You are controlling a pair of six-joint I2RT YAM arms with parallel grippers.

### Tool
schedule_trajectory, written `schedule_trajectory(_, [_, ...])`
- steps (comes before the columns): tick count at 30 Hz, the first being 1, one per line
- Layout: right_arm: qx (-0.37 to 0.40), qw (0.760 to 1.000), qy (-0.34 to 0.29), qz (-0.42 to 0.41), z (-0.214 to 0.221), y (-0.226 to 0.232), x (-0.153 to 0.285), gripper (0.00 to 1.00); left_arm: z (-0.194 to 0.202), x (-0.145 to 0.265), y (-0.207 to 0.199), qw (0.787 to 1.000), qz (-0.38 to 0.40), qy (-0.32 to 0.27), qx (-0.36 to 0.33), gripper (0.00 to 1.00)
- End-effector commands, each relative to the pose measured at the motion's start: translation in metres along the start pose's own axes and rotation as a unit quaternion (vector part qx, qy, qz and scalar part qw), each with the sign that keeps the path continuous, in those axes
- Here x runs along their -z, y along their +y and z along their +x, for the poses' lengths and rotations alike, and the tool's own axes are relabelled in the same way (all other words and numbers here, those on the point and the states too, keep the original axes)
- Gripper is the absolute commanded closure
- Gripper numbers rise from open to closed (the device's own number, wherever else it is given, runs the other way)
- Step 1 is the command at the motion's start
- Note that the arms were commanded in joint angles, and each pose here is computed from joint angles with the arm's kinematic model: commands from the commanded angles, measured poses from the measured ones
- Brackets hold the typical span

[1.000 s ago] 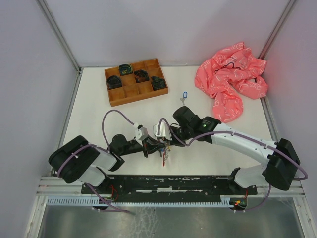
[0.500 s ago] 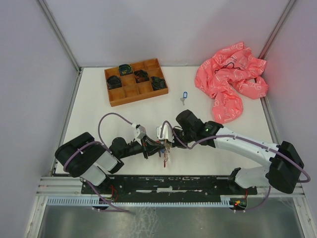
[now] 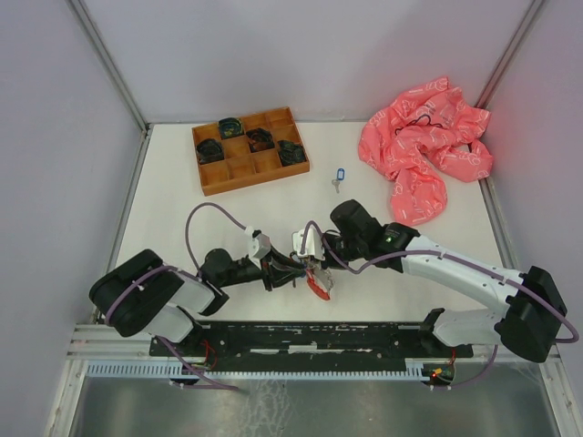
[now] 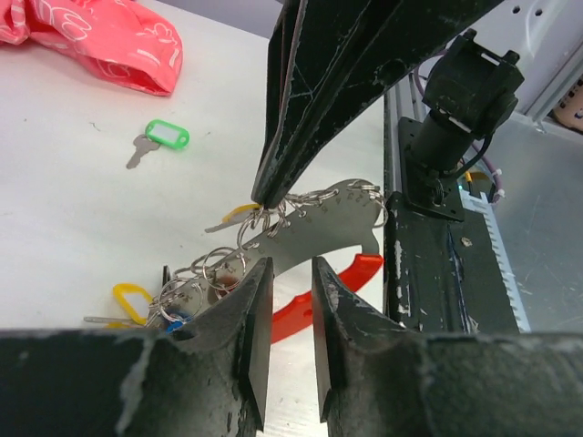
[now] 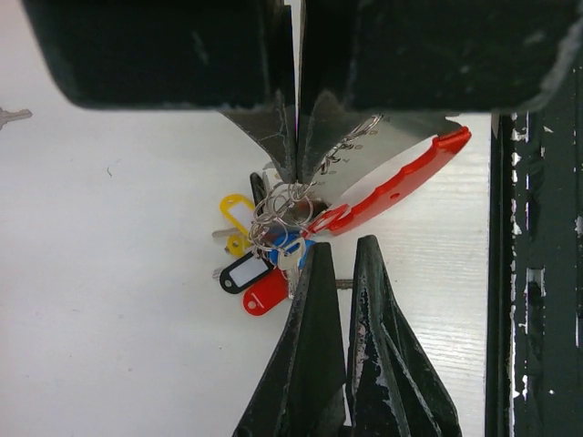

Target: Put the keys on the keyring

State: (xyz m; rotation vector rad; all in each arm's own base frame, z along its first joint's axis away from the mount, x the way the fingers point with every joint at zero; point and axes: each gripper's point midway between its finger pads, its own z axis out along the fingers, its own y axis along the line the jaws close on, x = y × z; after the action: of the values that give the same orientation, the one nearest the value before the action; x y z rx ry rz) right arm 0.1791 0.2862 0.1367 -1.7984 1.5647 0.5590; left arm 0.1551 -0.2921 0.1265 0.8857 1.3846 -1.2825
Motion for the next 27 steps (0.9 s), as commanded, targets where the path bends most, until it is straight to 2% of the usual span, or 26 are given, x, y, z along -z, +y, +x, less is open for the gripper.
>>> schedule_trajectory(1, [0.027,0.999,-0.043,0.009,-0.020,-0.005,0.005,0.99,-0.013,-0.007,0.005,0.996,0.010,-0.001,-0.085,0.69])
schedule_trajectory(10, [0.031,0.999,-0.044,0.005,-0.021,-0.004,0.005,0.99,0.001,-0.018,0.014,0.988,0.037,0.031,-0.144,0.67])
schedule_trajectory(15, [-0.016,0.999,0.004,0.032,-0.003,-0.011,0.007,0.98,0.003,-0.021,0.019,0.990,0.031,0.035,-0.131,0.67])
schedule_trajectory(18, [-0.087,0.994,0.027,0.054,0.008,-0.011,0.007,0.84,0.006,-0.017,0.023,0.993,0.007,0.039,-0.112,0.67])
schedule_trajectory(23, [-0.255,0.955,0.075,0.132,0.031,-0.022,0.006,0.64,0.013,-0.007,0.031,0.995,-0.039,0.064,-0.071,0.66])
schedule_trajectory(27, [-0.380,0.897,0.131,0.184,0.064,-0.025,0.008,0.53,0.025,-0.002,0.038,0.991,-0.069,0.107,-0.036,0.66])
